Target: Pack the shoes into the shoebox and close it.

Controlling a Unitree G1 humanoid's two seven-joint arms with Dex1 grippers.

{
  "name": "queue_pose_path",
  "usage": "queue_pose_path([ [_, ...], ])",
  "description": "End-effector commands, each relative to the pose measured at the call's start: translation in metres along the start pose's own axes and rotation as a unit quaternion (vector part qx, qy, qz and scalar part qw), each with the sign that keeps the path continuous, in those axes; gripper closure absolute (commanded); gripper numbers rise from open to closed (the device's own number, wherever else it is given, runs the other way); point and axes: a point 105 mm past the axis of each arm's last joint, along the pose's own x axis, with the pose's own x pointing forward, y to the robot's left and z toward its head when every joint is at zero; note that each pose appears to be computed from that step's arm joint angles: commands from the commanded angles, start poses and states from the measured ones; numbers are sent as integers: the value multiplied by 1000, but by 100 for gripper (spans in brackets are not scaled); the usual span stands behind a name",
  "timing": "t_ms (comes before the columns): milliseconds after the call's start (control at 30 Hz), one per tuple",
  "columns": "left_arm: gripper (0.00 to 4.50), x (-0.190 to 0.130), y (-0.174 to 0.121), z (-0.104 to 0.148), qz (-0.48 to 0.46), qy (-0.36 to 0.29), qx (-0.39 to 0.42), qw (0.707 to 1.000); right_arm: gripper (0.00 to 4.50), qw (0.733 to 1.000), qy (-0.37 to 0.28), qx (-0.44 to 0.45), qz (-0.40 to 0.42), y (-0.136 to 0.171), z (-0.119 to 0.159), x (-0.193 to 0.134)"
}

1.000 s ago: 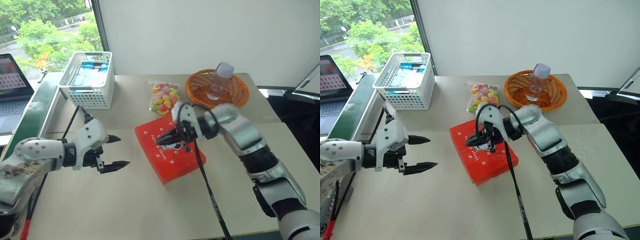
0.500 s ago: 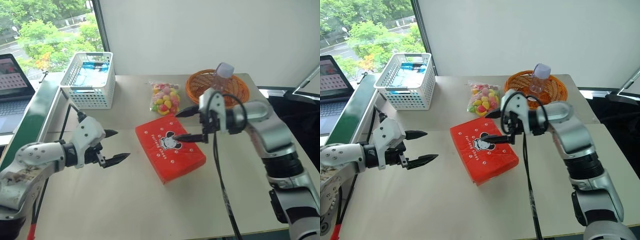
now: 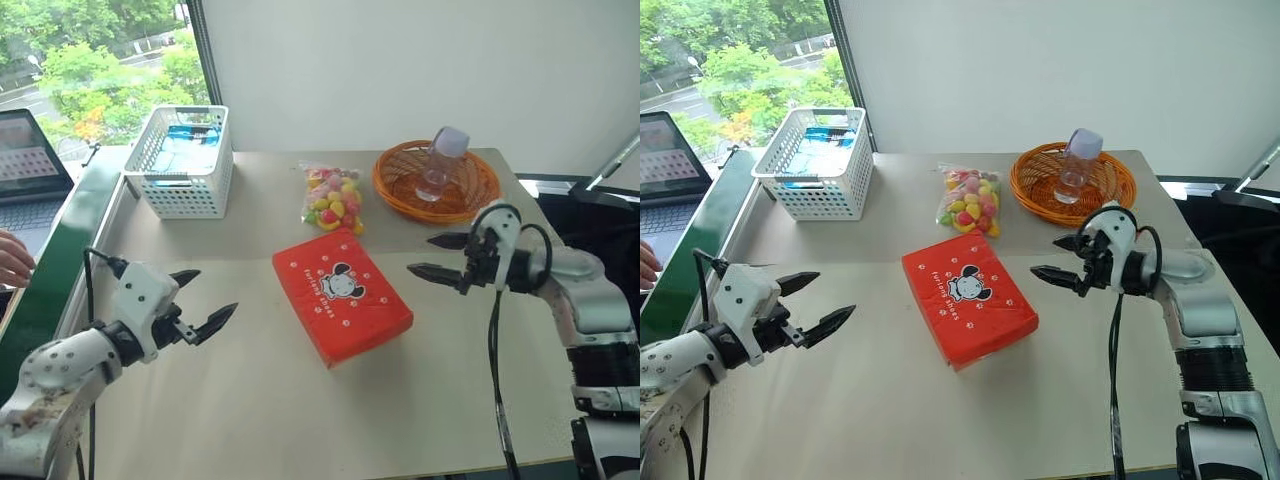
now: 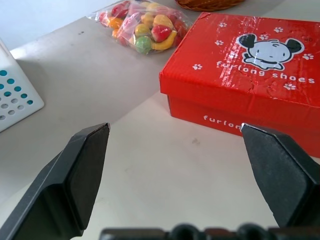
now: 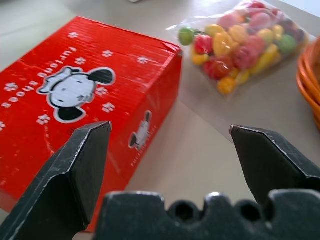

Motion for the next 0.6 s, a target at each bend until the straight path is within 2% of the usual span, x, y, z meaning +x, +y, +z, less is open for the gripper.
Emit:
queue_pose_path([
  [33, 0, 1, -4, -7, 15, -12, 4, 1000, 4, 999, -36, 13, -19, 0, -4, -6],
  [167, 0, 1, -7, -30, 37, -4, -5, 999, 4, 999, -36, 39, -13, 12, -21, -6],
  [600, 0, 2, -19, -60, 86, -13, -16, 996, 4, 995, -53, 57, -58, 22, -46, 0],
])
